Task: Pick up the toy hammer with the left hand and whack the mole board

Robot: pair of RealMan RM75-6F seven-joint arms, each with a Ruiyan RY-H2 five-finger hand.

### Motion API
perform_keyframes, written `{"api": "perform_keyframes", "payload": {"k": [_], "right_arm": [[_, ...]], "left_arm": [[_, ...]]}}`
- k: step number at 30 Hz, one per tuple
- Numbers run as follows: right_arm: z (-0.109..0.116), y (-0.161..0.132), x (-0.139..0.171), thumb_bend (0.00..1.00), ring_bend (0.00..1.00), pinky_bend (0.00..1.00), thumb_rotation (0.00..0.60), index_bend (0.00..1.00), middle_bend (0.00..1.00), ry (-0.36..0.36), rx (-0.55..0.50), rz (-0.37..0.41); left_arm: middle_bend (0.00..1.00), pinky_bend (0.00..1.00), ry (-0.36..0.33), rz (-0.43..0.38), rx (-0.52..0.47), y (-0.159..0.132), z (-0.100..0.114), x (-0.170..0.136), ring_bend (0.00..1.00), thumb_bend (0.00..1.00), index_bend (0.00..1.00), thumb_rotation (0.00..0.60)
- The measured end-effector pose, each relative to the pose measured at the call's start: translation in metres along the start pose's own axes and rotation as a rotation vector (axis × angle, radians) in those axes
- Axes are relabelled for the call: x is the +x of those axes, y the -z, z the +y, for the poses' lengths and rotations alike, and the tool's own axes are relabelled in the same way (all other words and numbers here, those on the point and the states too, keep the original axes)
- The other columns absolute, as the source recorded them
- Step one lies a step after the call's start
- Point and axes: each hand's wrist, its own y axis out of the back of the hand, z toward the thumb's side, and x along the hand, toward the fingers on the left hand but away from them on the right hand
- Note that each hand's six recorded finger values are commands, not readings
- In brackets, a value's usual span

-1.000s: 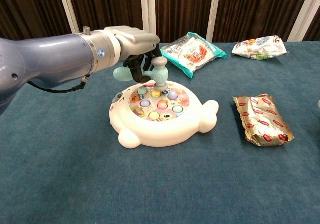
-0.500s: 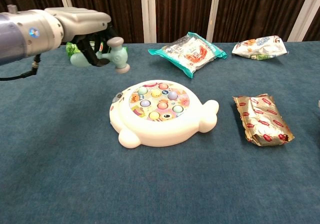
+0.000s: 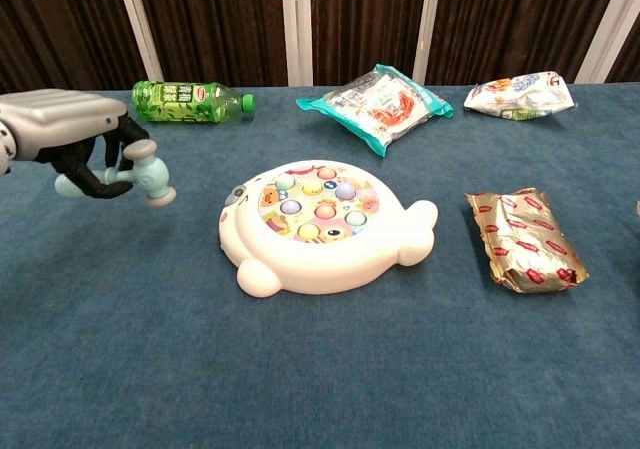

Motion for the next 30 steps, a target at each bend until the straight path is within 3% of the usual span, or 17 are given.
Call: {"api": "perform_keyframes", "payload": {"k": [13, 26, 30], "right_arm": [[-0.002, -0.002, -0.001, 0.22, 0.00, 0.00, 0.600, 0.00, 0.00, -0.008, 0.001, 0.002], [-0.001, -0.002, 0.000, 0.22, 0.00, 0.00, 0.600, 0.00, 0.00, -0.003, 0.003, 0.005], [-0.001, -0.003, 0.001, 0.22, 0.00, 0.00, 0.600, 0.00, 0.00, -0.002, 0.004, 0.007]], "left_arm": [[0.52, 0.55, 0.046, 0.010, 0.037, 0.011, -0.042, -0.002, 0.44, 0.66, 0.62, 0.600], [0.48, 0.54, 0.055, 0.011, 0.029, 0.011, -0.049, -0.004, 0.42, 0.37, 0.55, 0.600], [0.47, 0.54, 0.049, 0.017, 0.027, 0.013, -0.047, -0.005, 0.42, 0.34, 0.53, 0.600]]}}
